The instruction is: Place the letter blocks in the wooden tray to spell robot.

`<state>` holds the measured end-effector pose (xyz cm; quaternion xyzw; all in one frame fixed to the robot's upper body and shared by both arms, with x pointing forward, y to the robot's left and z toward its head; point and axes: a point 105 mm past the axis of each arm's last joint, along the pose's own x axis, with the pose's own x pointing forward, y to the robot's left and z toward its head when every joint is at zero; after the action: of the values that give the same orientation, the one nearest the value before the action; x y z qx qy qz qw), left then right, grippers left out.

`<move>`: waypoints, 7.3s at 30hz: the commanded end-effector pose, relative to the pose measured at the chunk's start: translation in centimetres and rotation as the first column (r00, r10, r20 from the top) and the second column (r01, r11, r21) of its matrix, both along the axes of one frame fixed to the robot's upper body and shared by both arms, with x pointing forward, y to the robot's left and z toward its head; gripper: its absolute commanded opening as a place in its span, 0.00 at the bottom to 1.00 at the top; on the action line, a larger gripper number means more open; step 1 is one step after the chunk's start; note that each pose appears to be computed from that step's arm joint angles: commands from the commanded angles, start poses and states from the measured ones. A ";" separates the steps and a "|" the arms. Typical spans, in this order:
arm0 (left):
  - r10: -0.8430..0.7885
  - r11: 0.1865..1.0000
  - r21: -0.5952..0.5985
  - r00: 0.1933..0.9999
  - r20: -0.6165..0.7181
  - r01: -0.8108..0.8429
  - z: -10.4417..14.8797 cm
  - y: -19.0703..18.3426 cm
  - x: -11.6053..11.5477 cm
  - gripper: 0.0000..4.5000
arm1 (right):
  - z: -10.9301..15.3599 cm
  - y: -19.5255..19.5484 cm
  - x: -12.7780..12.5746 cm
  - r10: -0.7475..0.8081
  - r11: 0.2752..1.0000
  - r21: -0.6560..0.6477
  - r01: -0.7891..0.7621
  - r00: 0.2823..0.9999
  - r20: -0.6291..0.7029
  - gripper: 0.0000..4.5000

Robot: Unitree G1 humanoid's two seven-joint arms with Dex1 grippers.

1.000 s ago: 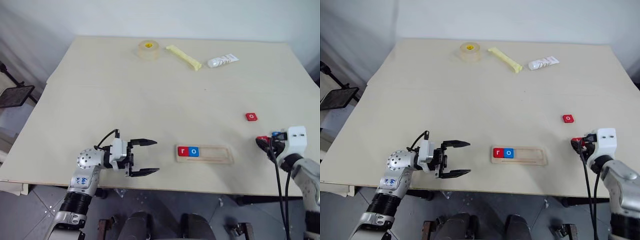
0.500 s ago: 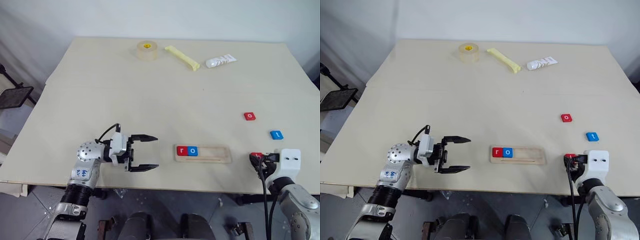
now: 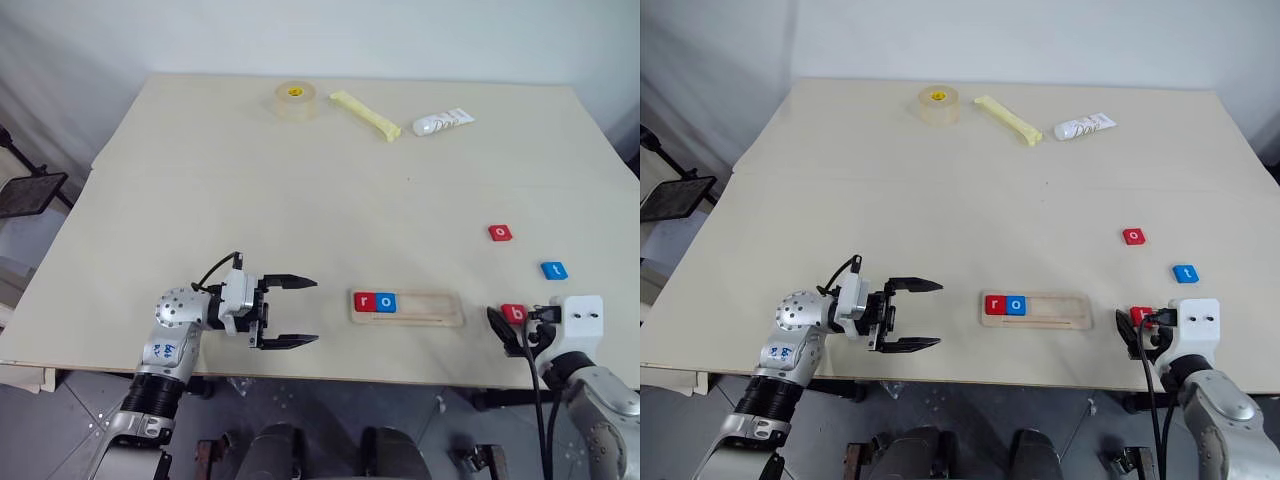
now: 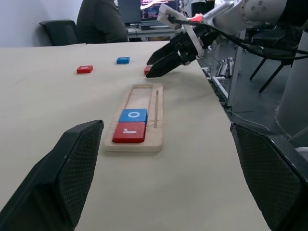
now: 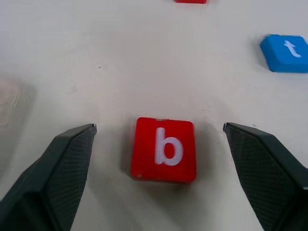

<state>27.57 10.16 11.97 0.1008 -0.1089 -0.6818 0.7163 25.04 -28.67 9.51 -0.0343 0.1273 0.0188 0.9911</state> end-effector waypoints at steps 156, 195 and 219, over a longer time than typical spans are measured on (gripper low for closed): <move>0.087 0.995 -0.053 0.992 0.087 -0.082 0.0 -0.5 -0.5 1.00 | 4.2 13.4 3.9 0.811 0.241 -0.194 -0.951 0.307 -0.498 0.01; 0.051 0.998 -0.045 0.996 0.075 -0.047 -0.1 -0.8 1.0 1.00 | 8.0 -6.8 0.3 0.429 0.885 -0.179 -0.429 0.902 -0.038 0.99; 0.035 0.999 -0.035 0.996 0.083 -0.033 0.2 -0.6 1.5 1.00 | 7.3 -8.8 -1.3 0.305 0.949 -0.105 -0.297 0.950 0.067 0.99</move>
<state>29.05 9.50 11.62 0.1119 -0.1345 -0.6649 0.7261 24.06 -36.89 15.76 -0.1001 0.1009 0.1764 0.9740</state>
